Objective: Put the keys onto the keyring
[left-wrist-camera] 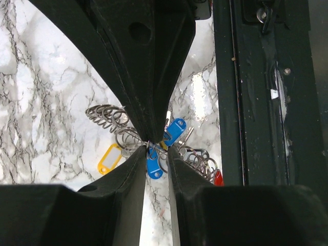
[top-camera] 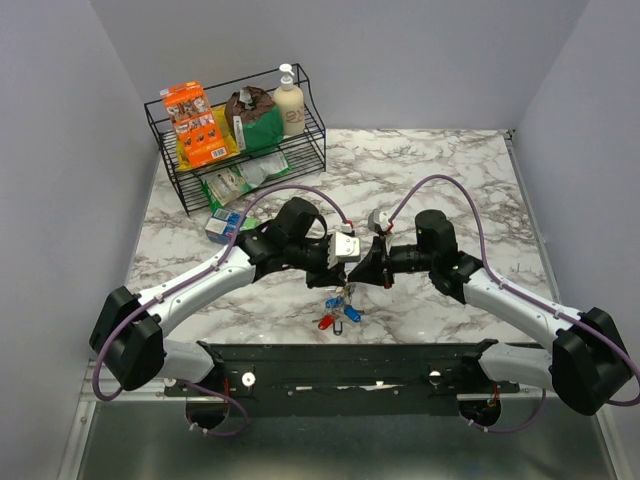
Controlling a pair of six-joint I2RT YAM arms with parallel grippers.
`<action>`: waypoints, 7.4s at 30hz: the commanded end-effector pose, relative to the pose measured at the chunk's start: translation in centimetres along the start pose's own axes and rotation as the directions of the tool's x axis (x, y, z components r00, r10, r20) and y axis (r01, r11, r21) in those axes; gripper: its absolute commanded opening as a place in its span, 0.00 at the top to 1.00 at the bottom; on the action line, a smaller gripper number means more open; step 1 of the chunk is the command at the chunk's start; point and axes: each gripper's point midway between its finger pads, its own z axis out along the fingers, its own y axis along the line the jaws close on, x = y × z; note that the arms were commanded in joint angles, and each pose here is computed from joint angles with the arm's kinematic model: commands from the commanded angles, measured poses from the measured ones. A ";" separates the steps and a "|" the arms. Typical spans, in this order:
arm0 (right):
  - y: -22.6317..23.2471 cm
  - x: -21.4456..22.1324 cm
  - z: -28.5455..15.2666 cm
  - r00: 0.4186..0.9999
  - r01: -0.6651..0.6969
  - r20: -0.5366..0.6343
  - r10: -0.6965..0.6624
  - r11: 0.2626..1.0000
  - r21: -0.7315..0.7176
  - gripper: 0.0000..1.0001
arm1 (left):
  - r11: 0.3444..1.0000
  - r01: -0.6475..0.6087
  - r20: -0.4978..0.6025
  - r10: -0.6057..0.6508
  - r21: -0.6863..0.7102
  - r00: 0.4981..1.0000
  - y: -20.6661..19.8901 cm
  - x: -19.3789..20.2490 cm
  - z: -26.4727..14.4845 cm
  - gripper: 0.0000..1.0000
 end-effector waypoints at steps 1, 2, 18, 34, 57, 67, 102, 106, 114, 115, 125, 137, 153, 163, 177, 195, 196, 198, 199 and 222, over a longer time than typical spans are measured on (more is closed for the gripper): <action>0.6 -1.3 0.1 0.999 0.046 0.028 -0.045 0.998 -0.033 1.00 | 0.999 -0.026 0.027 0.025 0.031 0.999 -0.3 -1.4 -0.2 0.72; 0.6 -1.3 0.1 0.999 0.047 0.029 -0.046 0.998 -0.031 1.00 | 0.999 -0.023 0.027 0.022 0.033 0.999 -0.3 -1.4 -0.1 0.73; 0.7 -1.8 -0.1 0.998 0.050 0.045 -0.049 0.999 -0.018 0.99 | 0.999 0.010 0.022 -0.011 0.049 1.000 -0.4 -1.4 0.2 1.00; -0.8 -3.4 -1.3 0.994 0.012 0.106 -0.029 0.988 0.154 0.39 | 0.990 0.094 0.271 -0.063 -0.104 0.961 0.5 -3.5 0.5 1.00; 2.1 -2.5 -3.3 0.990 0.036 0.134 -0.053 0.991 0.128 0.40 | 0.972 0.043 0.558 0.096 -0.230 0.824 0.2 -5.8 -1.8 1.00; 1.6 -1.7 -3.3 0.993 0.003 0.117 -0.021 0.987 0.159 0.50 | 0.971 0.032 0.574 0.113 -0.236 0.811 -0.2 -5.8 -2.1 1.00; 0.5 -0.5 -2.6 0.994 -0.030 0.110 0.010 0.984 0.175 0.80 | 0.979 0.007 0.570 0.114 -0.206 0.814 -0.6 -6.5 -2.0 1.00; 0.7 -1.3 -3.1 0.990 -0.005 0.136 -0.022 0.981 0.192 0.78 | 0.979 -0.006 0.572 0.123 -0.202 0.811 -0.8 -6.6 -2.2 1.00; 2.0 -3.0 -4.4 0.976 0.063 0.193 -0.102 0.978 0.200 0.66 | 0.981 -0.010 0.565 0.120 -0.194 0.817 -1.0 -6.4 -2.1 1.00; 2.0 -3.2 -4.5 0.974 0.062 0.202 -0.106 0.976 0.211 0.66 | 0.981 -0.015 0.567 0.125 -0.194 0.815 -1.1 -6.6 -2.2 1.00; 1.4 -2.8 -3.1 0.981 0.050 0.179 -0.079 0.986 0.159 0.65 | 0.984 -0.037 0.579 0.131 -0.172 0.805 -1.7 -7.0 -2.4 1.00; 1.2 -1.7 -2.4 0.985 0.030 0.163 -0.050 0.991 0.128 0.66 | 0.985 -0.045 0.591 0.136 -0.166 0.795 -1.9 -7.4 -2.6 1.00; 1.0 -2.1 -2.9 0.982 0.033 0.180 -0.063 0.986 0.163 0.65 | 0.984 -0.043 0.585 0.136 -0.170 0.800 -1.8 -7.2 -2.5 1.00; 1.3 -4.3 -4.9 0.957 0.054 0.263 -0.125 0.964 0.262 0.48 | 0.982 -0.036 0.575 0.138 -0.186 0.806 -1.6 -6.9 -2.6 1.00; 1.5 -4.4 -6.4 0.917 0.072 0.349 -0.192 0.941 0.331 0.03 | 0.980 -0.034 0.569 0.143 -0.198 0.810 -1.6 -6.9 -2.9 1.00; 1.6 -5.2 -6.6 0.908 0.091 0.358 -0.219 0.935 0.342 0.00 | 0.975 -0.032 0.558 0.151 -0.218 0.816 -1.5 -6.7 -3.1 1.00; 1.6 -5.3 -6.7 0.906 0.092 0.361 -0.221 0.935 0.341 0.00 | 0.975 -0.031 0.558 0.152 -0.221 0.815 -1.5 -6.8 -3.2 1.00; 1.7 -5.5 -6.7 0.903 0.095 0.367 -0.225 0.936 0.340 0.00 | 0.973 -0.033 0.563 0.160 -0.230 0.811 -1.4 -7.1 -3.4 1.00; 1.8 -5.7 -6.8 0.901 0.094 0.370 -0.226 0.935 0.342 0.00 | 0.971 -0.025 0.561 0.159 -0.239 0.812 -1.2 -7.1 -3.5 1.00; 3.6 -7.0 -8.6 0.874 0.117 0.405 -0.267 0.926 0.360 0.00 | 0.916 0.023 0.538 0.215 -0.400 0.815 8.8 -14.7 -1.3 1.00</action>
